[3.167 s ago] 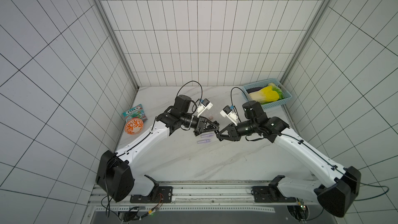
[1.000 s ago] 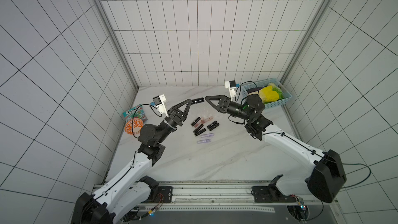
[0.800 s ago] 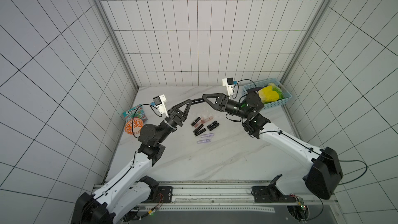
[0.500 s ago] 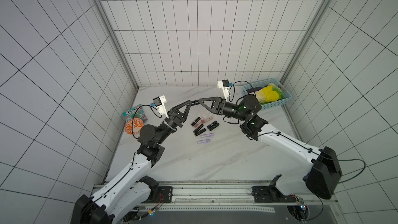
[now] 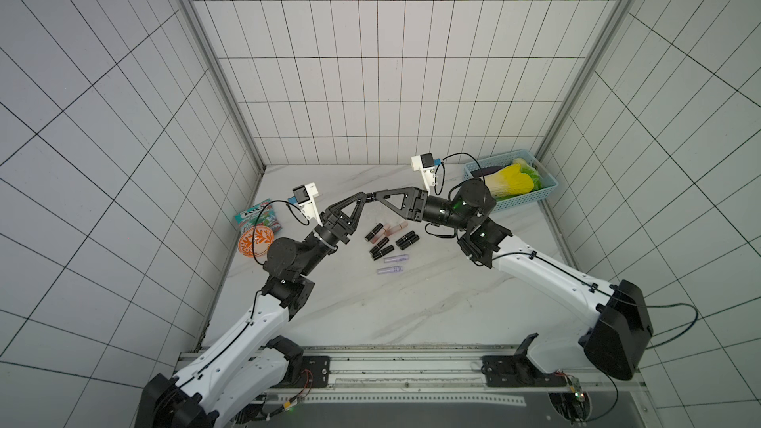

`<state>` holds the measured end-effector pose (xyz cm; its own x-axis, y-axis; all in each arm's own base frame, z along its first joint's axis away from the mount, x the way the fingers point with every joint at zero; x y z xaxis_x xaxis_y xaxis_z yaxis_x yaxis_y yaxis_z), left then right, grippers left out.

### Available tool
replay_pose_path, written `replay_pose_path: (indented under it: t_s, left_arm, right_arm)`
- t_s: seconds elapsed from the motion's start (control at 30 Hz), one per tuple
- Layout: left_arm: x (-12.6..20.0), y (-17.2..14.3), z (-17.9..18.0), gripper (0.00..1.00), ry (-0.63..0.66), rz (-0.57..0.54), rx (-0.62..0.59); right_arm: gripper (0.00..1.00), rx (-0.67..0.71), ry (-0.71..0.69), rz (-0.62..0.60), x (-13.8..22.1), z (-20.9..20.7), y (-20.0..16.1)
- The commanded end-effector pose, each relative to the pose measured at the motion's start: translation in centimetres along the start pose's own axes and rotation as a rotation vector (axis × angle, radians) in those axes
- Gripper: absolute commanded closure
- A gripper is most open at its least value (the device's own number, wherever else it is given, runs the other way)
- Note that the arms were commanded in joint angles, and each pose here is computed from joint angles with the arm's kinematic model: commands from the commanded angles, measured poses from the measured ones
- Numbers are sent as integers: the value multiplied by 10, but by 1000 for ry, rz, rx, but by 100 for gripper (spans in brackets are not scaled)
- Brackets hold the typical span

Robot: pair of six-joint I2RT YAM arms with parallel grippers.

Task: Arrange the lipsticks in the organizer
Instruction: Pick up the lipstick at the center of the board, then place the lipstick in the storage box.

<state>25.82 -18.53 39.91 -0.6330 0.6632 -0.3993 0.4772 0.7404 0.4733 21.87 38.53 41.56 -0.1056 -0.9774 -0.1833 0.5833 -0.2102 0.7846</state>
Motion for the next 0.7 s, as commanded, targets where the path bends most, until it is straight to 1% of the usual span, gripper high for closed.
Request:
replay_pose_path:
  t_s: [0.0,0.07,0.23,0.3,0.33,0.37,0.43,0.5,0.53,0.6,0.67]
  left_arm:
    - [2,-3,1,100,0,11,-15]
    - [2,-3,0,100,-1,11,-15]
    - [1,-4,1,100,-2,18,-13]
    - [1,-4,0,100,-2,20,-16]
    - [1,-5,1,98,3,23,-18]
    - [1,-6,2,88,7,29,-24]
    - [1,-7,3,63,23,39,-39]
    - [1,-7,7,33,54,44,-56]
    - [2,-6,10,23,80,46,-65]
    - [4,-6,16,13,130,53,-100]
    - [9,-3,21,8,184,42,-146]
  right_arm:
    - [47,53,11,-36,-6,10,16]
    - [53,49,9,-36,-7,8,15]
    - [64,47,-4,-38,-8,4,15]
    - [72,47,-7,-40,-7,4,15]
    - [77,46,-8,-38,-7,4,15]
    - [80,48,-12,-36,-7,4,15]
    - [86,59,-36,-28,-5,3,15]
    - [89,77,-58,-18,-2,3,16]
    - [89,87,-78,-11,1,2,15]
    - [89,108,-145,16,9,-3,12]
    - [90,156,-245,66,21,-14,6]
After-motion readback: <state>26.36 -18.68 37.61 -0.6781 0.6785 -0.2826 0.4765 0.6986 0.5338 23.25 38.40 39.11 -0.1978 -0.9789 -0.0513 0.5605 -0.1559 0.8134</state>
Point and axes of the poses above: each gripper's point midway between its finger pads, its own x axis back along the fingers, its own z axis along the line the jaws close on, y = z × x, the point moved 1 cm from there along x, back along the fingers, and after that the axes turned 14 degrees about x, right-handed, at the moved point
